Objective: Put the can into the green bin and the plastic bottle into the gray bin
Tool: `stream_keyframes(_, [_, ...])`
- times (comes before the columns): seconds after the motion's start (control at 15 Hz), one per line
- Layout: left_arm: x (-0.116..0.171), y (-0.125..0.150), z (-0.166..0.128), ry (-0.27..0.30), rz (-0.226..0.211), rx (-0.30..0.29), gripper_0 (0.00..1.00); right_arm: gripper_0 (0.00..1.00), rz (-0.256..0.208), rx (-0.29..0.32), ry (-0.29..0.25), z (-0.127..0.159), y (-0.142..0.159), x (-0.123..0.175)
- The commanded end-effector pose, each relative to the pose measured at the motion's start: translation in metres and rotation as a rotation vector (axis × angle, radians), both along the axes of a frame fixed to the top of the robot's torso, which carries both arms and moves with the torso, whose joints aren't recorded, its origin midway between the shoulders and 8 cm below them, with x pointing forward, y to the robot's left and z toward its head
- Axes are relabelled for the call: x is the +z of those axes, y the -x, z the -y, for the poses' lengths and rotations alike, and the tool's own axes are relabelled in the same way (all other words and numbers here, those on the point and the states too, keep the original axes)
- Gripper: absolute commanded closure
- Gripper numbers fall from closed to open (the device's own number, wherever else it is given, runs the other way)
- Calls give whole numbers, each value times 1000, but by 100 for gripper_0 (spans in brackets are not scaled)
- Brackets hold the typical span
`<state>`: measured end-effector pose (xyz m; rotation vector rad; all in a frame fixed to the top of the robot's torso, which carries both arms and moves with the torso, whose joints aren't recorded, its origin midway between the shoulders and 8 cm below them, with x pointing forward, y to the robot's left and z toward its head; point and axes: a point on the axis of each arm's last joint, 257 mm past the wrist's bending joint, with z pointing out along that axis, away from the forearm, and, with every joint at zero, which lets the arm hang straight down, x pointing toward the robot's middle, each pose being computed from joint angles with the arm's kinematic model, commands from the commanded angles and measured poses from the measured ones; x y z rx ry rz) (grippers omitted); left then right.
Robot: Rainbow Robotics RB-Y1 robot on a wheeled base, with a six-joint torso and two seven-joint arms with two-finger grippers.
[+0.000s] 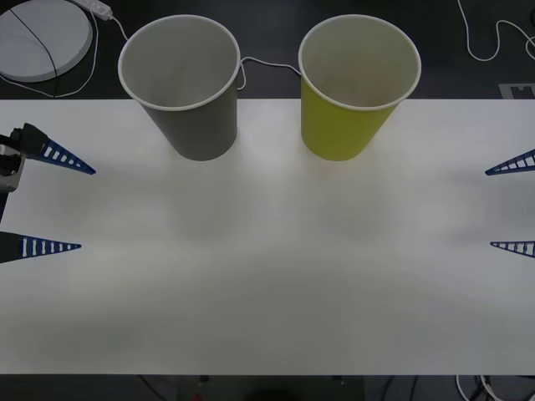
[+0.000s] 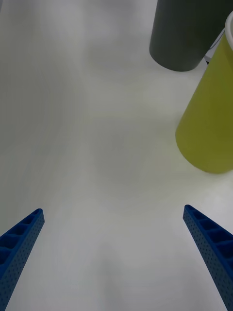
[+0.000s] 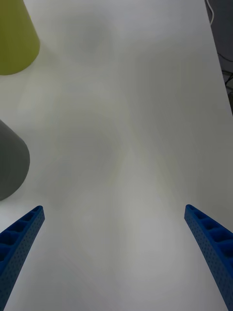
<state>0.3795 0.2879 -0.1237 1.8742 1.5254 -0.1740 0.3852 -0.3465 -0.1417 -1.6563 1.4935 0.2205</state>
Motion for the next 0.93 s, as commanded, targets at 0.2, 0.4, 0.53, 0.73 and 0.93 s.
stream_keyframes(0.2, [-6,6,-3,51,-49,20,0,0,0,0,0,0,0,0])
stream_keyframes(0.4, [-7,5,-6,84,-67,33,0,0,0,0,0,0,0,0])
stream_keyframes(0.53, [-10,4,-8,74,-68,36,0,0,0,0,0,0,0,0])
stream_keyframes(0.73, [-9,4,-9,73,-64,37,0,0,0,0,0,0,0,0])
stream_keyframes(0.93, [-9,4,-9,73,-64,37,0,0,0,0,0,0,0,0])
